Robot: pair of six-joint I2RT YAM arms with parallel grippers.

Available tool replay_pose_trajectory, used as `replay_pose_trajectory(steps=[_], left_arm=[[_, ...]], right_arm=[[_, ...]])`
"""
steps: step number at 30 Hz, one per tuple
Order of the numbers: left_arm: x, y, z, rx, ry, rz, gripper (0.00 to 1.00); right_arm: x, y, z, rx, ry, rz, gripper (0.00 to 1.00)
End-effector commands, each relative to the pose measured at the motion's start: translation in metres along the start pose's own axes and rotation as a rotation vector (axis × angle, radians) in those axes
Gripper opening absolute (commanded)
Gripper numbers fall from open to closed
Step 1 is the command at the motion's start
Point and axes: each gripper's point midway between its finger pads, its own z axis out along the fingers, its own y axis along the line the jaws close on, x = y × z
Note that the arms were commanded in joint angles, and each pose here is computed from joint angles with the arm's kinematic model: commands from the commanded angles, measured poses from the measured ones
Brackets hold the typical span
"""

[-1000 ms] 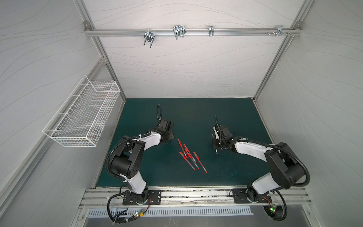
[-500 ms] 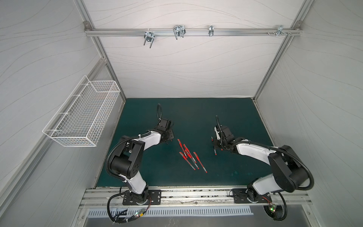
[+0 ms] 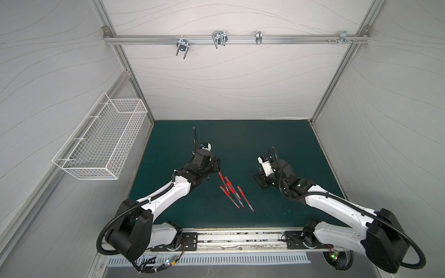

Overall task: Remove pen caps from pens
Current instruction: Pick up the pen from the bottom-center of the table.

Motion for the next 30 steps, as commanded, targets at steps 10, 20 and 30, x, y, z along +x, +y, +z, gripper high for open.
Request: replay_pose_trajectory(steps=[10, 20, 30], left_arm=[[0.009, -0.011, 0.021, 0.011, 0.131, 0.023, 0.37], [0.021, -0.018, 0.031, 0.049, 0.213, 0.014, 0.30], [0.022, -0.018, 0.031, 0.052, 0.212, 0.015, 0.29]], right_arm=[[0.062, 0.042, 0.054, 0.006, 0.353, -0.202, 0.38], [0.074, 0.040, 0.069, 0.039, 0.431, -0.195, 0.36], [0.086, 0.042, 0.073, 0.043, 0.487, -0.222, 0.34]])
